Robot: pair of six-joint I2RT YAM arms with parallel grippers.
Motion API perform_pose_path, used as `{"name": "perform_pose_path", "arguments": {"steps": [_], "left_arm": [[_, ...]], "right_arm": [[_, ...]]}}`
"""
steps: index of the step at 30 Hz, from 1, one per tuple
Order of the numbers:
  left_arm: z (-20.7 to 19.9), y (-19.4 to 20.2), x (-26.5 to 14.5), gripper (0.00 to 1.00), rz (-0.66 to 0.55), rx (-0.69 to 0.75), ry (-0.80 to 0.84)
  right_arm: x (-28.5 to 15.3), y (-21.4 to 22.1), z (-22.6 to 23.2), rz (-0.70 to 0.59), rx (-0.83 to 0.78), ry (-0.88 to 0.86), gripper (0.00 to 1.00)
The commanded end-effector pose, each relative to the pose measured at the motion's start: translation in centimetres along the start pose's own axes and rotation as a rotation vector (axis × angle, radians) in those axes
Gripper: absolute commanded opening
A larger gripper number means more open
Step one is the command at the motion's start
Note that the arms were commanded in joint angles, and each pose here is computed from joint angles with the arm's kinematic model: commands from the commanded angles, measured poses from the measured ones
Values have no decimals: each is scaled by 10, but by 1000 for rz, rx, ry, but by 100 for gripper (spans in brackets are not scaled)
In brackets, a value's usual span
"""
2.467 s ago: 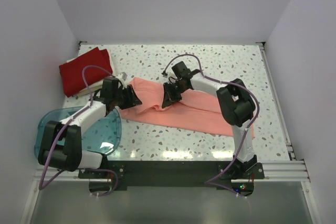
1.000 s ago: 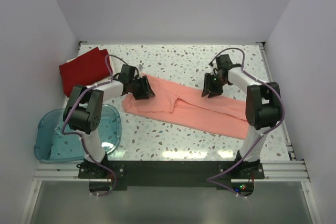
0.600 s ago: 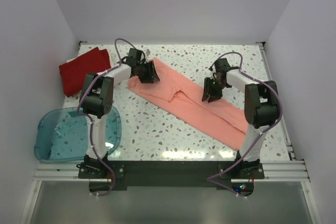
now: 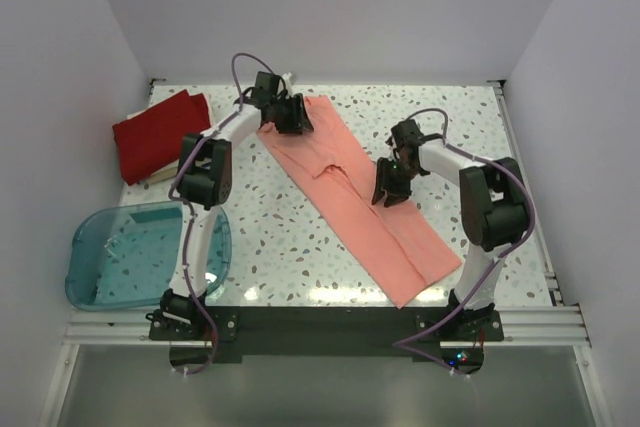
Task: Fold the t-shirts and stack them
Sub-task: Fold the tshirt
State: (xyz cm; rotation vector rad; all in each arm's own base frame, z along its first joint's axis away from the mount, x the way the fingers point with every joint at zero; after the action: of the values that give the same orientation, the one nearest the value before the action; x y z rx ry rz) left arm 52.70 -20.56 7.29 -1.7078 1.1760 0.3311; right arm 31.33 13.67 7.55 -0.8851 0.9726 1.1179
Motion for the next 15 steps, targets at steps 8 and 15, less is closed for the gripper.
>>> {"name": "perform_pose_path", "arguments": {"steps": [8, 15], "left_arm": [[4, -14, -11, 52, -55, 38, -38], [-33, -20, -52, 52, -88, 13, -10]], "right_arm": [[-49, 15, 6, 24, -75, 158, 43], [-75, 37, -9, 45, -123, 218, 41]]}}
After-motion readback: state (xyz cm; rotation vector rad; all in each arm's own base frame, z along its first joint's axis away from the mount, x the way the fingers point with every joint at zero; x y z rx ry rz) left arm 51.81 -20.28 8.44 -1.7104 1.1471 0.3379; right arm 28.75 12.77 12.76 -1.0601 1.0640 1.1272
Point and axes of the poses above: each gripper's point midway between its finger pads, its own x axis out along the fingers, its own z axis along the line the jaws close on, y = z × x, the point moved 6 cm from there along -x, back along the fingers, and after that the axes turned 6 degrees about x, right-handed, at the moved point
